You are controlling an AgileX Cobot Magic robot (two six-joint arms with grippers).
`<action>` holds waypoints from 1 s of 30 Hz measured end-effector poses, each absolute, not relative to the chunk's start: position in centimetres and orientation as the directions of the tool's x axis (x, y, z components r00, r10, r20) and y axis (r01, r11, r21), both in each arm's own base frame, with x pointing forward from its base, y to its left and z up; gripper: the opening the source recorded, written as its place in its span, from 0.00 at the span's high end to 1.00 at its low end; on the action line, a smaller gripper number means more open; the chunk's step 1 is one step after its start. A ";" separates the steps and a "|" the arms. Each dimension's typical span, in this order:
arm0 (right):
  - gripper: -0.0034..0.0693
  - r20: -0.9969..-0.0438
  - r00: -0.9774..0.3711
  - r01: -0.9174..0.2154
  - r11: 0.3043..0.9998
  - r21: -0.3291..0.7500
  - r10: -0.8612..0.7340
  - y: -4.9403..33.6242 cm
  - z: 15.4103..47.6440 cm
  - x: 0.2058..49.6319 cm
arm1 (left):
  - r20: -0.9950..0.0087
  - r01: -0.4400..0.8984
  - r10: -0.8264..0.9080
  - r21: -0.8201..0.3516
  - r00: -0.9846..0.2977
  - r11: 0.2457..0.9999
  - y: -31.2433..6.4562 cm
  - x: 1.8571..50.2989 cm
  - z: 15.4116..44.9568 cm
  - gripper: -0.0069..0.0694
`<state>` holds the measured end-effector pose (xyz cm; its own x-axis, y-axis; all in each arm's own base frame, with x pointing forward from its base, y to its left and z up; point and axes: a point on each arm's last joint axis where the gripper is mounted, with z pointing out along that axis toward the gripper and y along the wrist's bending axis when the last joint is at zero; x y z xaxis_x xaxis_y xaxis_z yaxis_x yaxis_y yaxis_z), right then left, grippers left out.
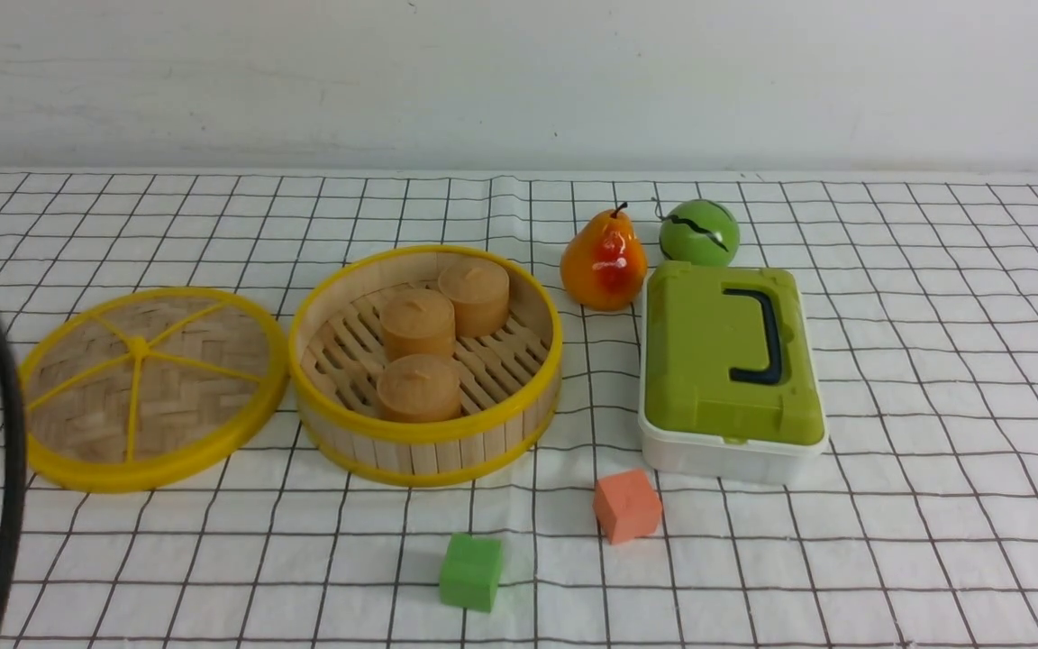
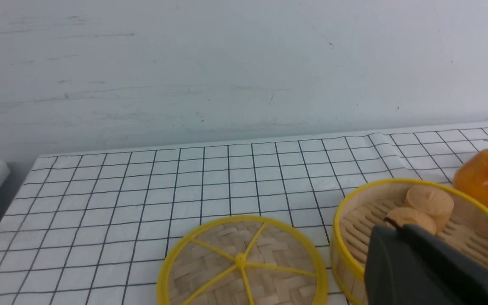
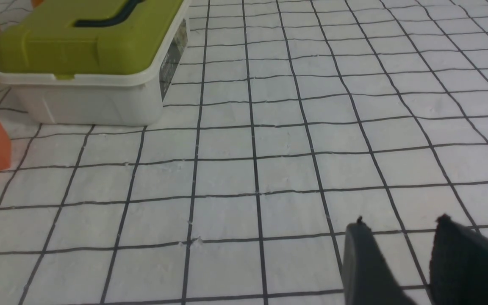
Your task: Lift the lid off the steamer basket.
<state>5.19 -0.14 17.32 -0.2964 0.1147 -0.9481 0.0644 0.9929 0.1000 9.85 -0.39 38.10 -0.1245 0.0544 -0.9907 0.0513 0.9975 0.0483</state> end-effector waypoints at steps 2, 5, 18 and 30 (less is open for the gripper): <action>0.62 -0.948 -0.296 0.064 0.993 0.100 0.115 -0.1 17.3 5.2 | -0.993 0.051 0.076 0.072 -0.088 0.996 -0.4 7.8 36.4 0.93; 0.62 -0.948 -0.296 0.064 0.993 0.100 0.115 -0.1 17.3 5.2 | -0.994 0.048 0.088 0.086 -0.060 0.995 -0.4 6.2 34.0 0.93; 0.62 -0.948 -0.296 0.064 0.993 0.100 0.115 -0.1 17.3 5.2 | -0.993 0.079 0.008 -0.002 -0.122 0.997 -0.8 5.7 28.0 0.93; 0.62 -0.948 -0.296 0.064 0.993 0.100 0.115 -0.1 17.3 5.2 | -0.991 0.097 -0.134 -0.134 -0.008 0.986 -0.5 5.3 22.0 0.93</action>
